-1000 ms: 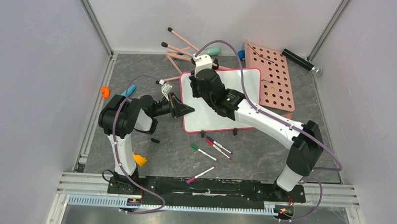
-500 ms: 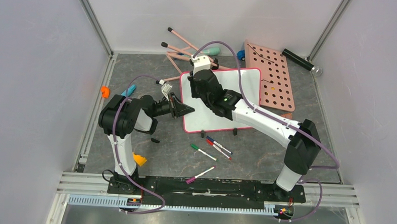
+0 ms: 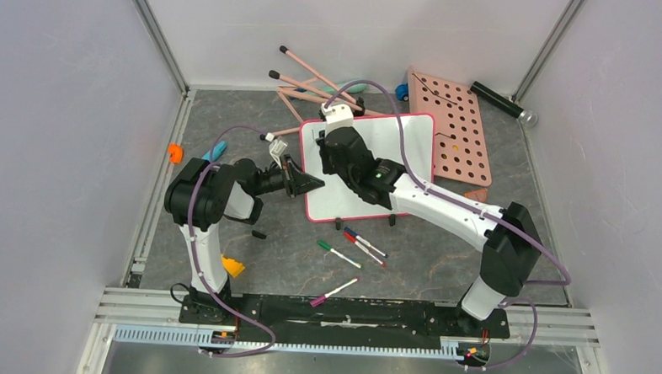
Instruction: Write a sentence on the whiteboard
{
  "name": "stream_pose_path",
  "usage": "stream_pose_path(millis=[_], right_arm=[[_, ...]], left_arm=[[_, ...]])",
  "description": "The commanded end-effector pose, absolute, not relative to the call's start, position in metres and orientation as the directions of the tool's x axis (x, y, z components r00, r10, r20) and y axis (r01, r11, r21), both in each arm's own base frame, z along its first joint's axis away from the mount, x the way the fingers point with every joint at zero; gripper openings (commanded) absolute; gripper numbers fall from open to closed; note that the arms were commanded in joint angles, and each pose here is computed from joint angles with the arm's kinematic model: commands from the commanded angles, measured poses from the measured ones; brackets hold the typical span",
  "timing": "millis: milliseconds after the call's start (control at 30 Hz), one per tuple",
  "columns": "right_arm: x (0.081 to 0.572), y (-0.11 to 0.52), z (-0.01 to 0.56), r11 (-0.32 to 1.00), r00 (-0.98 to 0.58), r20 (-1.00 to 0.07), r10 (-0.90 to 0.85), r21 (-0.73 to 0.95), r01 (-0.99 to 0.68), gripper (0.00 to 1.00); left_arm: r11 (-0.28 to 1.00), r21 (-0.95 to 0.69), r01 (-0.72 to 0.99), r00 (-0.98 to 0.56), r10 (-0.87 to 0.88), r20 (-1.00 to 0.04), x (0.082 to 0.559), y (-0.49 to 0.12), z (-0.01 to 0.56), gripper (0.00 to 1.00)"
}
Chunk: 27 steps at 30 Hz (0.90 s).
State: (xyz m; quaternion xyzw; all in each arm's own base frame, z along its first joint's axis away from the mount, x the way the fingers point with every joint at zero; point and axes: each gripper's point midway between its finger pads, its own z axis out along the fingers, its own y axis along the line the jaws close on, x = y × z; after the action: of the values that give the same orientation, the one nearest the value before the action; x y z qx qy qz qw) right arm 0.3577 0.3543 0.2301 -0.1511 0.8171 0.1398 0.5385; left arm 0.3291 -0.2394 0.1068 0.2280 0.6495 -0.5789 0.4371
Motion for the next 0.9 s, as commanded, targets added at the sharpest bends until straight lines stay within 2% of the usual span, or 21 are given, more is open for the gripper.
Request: stream_pose_path(millis=[0,467,867], right_arm=[[0.355,0.346,0.236,0.919,-0.373,-0.925,-0.073,0.083,-0.387,0.0],[0.35,0.353,0.283,0.884,-0.308,-0.951,-0.037,0.112,-0.454,0.0],[0.362,0.359,0.286,0.892,-0.286,-0.956,-0.058,0.079,-0.445,0.0]], left_arm=[[0.229,-0.396,0.889,-0.361,-0.181,-0.915,0.33,-0.243,0.11,0.02],[0.226,-0.402,0.887,-0.367,-0.18,-0.913,0.331,-0.243,0.109,0.03],[0.227,-0.402,0.887,-0.367,-0.18,-0.913,0.331,-0.243,0.109,0.03]])
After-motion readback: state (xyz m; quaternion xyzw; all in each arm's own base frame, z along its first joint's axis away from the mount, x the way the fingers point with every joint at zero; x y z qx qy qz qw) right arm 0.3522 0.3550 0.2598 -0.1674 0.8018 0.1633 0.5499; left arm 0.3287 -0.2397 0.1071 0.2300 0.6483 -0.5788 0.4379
